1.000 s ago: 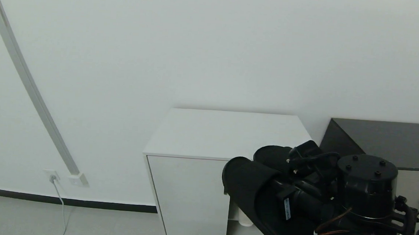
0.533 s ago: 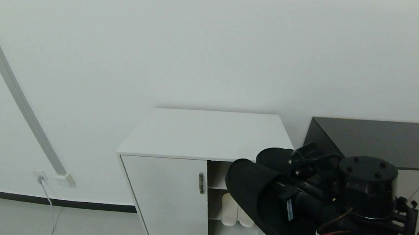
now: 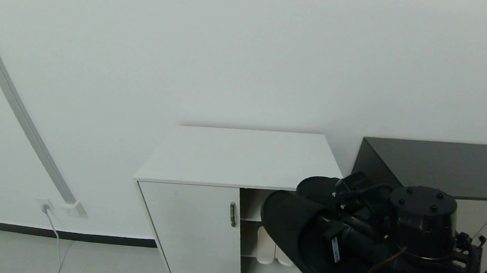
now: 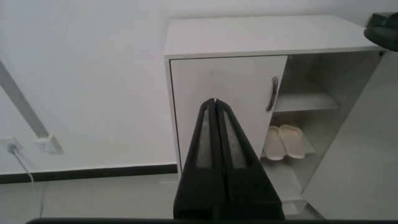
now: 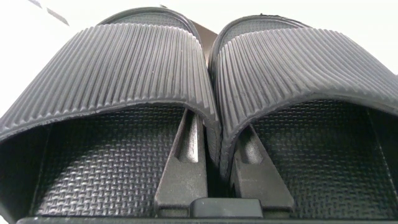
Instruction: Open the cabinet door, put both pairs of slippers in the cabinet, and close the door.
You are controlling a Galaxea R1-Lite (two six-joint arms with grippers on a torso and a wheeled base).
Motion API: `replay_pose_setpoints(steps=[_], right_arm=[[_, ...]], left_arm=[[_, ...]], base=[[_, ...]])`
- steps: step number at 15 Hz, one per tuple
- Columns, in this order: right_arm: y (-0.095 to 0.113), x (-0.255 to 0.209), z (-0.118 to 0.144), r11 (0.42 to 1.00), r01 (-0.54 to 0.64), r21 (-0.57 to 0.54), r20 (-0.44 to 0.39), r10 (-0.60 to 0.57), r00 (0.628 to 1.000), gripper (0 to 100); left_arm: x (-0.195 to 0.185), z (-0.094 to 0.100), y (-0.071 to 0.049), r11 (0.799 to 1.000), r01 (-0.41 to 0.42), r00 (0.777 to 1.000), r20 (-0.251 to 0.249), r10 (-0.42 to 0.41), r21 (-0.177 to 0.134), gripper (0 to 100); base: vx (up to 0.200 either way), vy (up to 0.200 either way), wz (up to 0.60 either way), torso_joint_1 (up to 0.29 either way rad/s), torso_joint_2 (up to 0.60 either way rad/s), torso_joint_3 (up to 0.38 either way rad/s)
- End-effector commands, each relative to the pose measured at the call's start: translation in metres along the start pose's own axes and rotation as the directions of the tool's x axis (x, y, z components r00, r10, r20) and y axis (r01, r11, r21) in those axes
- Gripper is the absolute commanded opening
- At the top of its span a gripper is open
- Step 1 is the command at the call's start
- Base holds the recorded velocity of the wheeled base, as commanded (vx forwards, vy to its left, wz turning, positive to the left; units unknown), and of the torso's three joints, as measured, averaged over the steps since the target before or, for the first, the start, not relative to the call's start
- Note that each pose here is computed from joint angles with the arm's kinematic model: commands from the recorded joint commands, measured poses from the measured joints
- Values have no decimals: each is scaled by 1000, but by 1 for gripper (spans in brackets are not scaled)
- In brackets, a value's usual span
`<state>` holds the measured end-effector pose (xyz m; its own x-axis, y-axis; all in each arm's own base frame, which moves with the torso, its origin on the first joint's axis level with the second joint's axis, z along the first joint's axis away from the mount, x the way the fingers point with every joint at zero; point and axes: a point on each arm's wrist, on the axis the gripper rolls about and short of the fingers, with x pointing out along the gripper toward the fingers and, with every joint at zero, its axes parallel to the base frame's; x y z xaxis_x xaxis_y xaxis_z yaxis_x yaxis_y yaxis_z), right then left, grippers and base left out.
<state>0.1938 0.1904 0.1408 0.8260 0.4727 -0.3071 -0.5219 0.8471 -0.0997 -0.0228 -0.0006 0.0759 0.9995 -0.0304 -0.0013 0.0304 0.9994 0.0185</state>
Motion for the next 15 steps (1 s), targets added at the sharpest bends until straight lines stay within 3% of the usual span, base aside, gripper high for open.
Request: replay_pose_setpoints(steps=[1,15], right_arm=[[1,1,-1,1000,-5,-3,-2,5,1000,0],[13,1,-8,999,-49,-21,-27,49,998,0]], left_arm=[[0,0,0,1000,0,1000,0,0,0,0],[0,0,0,1000,0,1000,0,0,0,0]], base=[[0,0,-600,-2,2,2],[0,0,0,-33,71,40]])
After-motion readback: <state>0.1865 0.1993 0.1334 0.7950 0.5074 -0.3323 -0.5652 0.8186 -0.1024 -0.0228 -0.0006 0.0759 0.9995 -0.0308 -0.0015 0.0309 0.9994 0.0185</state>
